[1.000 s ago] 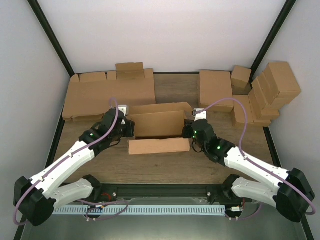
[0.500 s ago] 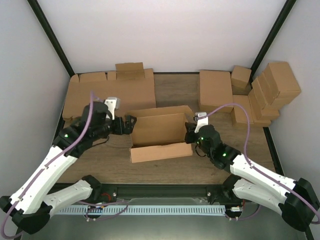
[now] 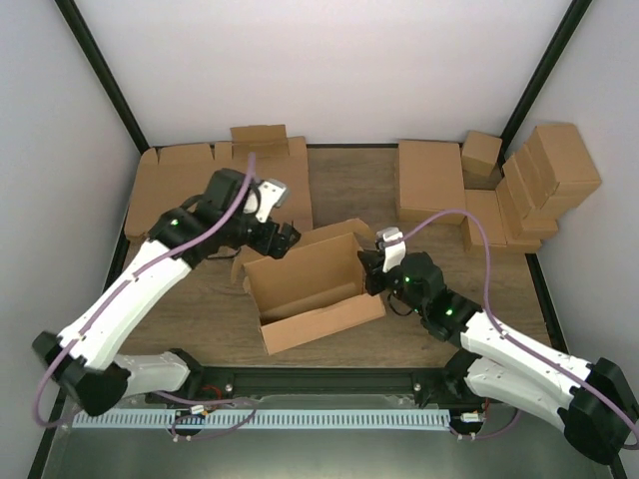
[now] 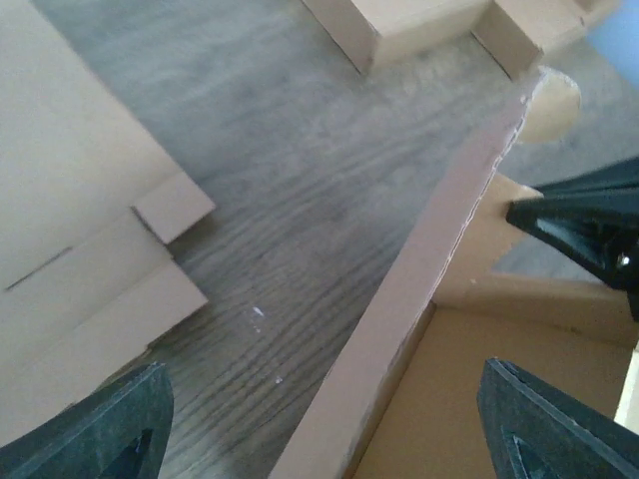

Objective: Fold the paper box

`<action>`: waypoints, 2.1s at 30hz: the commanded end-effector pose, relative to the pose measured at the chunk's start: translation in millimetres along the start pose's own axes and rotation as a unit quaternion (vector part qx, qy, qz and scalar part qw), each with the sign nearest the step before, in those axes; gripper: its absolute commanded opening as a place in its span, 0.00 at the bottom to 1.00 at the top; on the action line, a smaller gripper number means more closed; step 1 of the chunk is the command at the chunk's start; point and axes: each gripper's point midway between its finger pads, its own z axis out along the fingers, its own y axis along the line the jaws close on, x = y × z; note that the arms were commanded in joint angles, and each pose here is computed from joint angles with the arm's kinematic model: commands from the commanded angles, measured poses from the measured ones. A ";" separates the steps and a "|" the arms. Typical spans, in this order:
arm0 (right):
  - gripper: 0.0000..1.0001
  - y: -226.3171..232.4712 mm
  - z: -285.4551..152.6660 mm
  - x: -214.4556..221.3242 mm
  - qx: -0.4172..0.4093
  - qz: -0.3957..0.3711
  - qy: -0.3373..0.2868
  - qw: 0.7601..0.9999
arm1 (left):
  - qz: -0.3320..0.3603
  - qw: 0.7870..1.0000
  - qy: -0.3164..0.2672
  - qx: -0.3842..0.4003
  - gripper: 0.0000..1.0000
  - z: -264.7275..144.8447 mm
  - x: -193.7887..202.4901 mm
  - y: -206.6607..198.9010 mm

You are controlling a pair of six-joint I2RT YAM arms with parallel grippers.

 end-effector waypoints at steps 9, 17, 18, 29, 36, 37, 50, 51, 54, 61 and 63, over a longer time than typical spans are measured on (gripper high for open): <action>0.02 9.1 0.6 28.6 -0.032 -0.019 0.047 0.998 | 0.079 0.991 0.049 0.098 0.66 44.1 0.5 -34.4; 0.10 2.0 -0.4 25.9 -0.006 0.000 0.058 0.998 | 0.079 0.986 0.097 0.109 0.26 65.1 32.0 -45.9; 0.12 1.8 -0.9 25.3 -0.003 0.003 0.061 0.998 | 0.080 0.986 0.099 0.108 0.21 66.2 33.6 -45.8; 0.50 11.4 -6.3 1.7 0.002 0.023 0.106 0.994 | 0.080 0.985 0.121 0.093 0.08 77.0 48.3 -44.7; 0.76 24.7 -24.7 -36.8 -0.008 0.040 0.110 0.993 | 0.087 0.985 0.123 0.079 0.06 80.1 49.6 -42.2; 0.79 26.5 -28.1 -41.7 -0.009 0.043 0.111 0.993 | 0.087 0.986 0.123 0.078 0.06 80.5 49.3 -41.7; 0.92 21.8 -96.6 -17.2 0.085 0.224 0.287 0.928 | 0.086 0.986 0.125 0.068 0.06 81.6 49.7 -39.0; 0.93 24.1 -103.8 -16.3 0.084 0.242 0.291 0.922 | 0.086 0.986 0.125 0.068 0.06 81.3 49.3 -38.8; 0.93 38.5 -122.8 -13.9 0.057 0.306 0.305 0.900 | 0.085 0.986 0.125 0.066 0.06 81.3 49.2 -38.0; 0.91 68.4 -136.9 19.0 -0.018 0.395 0.357 0.846 | 0.087 0.986 0.123 0.066 0.06 80.8 47.9 -38.6; 0.91 73.4 -131.6 31.1 -0.047 0.398 0.358 0.843 | 0.086 0.987 0.122 0.067 0.06 80.8 47.6 -39.0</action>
